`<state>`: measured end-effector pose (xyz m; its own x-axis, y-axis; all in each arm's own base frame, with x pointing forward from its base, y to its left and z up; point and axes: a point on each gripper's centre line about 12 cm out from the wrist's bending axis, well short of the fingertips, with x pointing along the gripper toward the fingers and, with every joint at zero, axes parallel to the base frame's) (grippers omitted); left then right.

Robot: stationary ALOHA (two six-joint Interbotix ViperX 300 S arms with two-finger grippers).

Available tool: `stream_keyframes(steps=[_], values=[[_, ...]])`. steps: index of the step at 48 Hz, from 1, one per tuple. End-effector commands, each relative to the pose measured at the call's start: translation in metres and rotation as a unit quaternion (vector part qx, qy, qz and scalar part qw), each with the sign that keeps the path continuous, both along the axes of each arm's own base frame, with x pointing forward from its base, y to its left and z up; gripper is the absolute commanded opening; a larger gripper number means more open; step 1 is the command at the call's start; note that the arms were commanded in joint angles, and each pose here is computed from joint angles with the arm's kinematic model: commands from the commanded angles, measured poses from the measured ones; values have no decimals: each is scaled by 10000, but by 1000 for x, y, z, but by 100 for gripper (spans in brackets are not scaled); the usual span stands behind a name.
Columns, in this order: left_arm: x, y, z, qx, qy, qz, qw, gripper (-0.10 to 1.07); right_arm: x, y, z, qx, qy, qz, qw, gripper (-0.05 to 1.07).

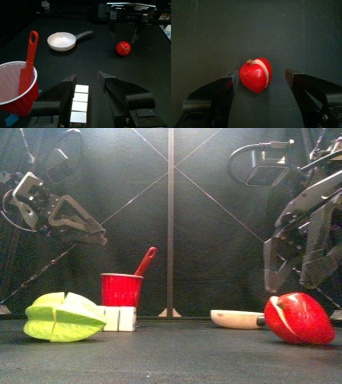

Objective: Assemble apple

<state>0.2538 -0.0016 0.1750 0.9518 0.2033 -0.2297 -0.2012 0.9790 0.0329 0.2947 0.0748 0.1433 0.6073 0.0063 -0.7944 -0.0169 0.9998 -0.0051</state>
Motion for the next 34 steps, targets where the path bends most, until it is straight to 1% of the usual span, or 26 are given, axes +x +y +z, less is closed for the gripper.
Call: stream_keyframes(steps=[1,10,14,19,27,34], values=[[3,0,4,-8,-81,6,10000,80,2,0,13,76,-200,-32,9998,102],[4,-1,6,-9,-103,1,9999,80,-2,-7,19,-80,-156,-190,9997,102],[3,-1,5,-6,-88,1,10000,80,-2,-16,22,-151,-112,-384,9991,102],[3,-1,5,-7,-96,1,10000,80,-5,-20,25,-208,-55,-520,9984,102],[4,-1,6,-9,-103,1,9999,80,-3,-17,32,56,-132,-675,9976,101],[4,-1,6,2,-110,-6,9999,80,-3,-16,32,116,-143,-695,9974,101]])
